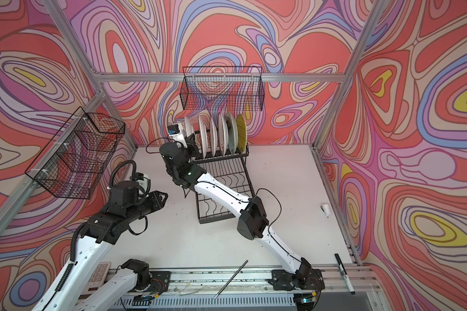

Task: Load the plates into the dish rack
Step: 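Lower the plate into the rack slot farthest from the other plates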

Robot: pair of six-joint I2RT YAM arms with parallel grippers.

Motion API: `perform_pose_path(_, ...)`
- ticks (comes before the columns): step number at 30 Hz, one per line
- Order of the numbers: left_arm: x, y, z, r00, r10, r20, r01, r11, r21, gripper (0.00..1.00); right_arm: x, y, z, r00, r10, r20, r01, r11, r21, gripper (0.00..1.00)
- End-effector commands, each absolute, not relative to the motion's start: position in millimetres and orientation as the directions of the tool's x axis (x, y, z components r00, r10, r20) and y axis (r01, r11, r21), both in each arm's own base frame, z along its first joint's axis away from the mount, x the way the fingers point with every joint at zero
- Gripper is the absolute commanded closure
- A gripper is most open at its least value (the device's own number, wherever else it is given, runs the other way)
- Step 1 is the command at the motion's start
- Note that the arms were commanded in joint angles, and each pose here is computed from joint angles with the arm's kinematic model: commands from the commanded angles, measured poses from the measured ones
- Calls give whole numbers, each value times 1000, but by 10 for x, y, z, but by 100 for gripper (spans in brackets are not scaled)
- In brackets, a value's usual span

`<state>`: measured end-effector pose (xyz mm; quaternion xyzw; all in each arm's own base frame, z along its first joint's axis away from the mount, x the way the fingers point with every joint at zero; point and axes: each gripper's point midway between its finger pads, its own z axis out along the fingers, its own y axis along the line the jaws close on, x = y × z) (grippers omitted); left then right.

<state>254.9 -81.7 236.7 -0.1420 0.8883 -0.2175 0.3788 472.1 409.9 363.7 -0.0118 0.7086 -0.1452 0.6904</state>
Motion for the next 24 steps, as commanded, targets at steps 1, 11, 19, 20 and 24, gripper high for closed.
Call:
perform_pose_path(1, 2535, -832, 2365, -674, -410, -615, -76, 866, -495, 67, 4728, 4061, 3733, -24, -174, -984, 201, 964, -175, 96)
perform_pose_path(11, 2529, -829, 2370, -673, -411, -615, -77, 866, -495, 67, 4750, 4131, 3671, -23, -180, -983, 170, 969, -181, 81)
perform_pose_path(19, 2520, -828, 2383, -672, -411, -616, -75, 866, -495, 66, 4757, 4173, 3641, -23, -189, -982, 152, 970, -191, 72)
perform_pose_path(20, 2519, -828, 2386, -672, -411, -617, -75, 866, -495, 66, 4759, 4174, 3644, -22, -189, -982, 151, 970, -190, 71)
perform_pose_path(24, 2509, -824, 2404, -671, -409, -618, -73, 867, -494, 66, 4755, 4181, 3685, -16, -187, -982, 139, 972, -187, 66)
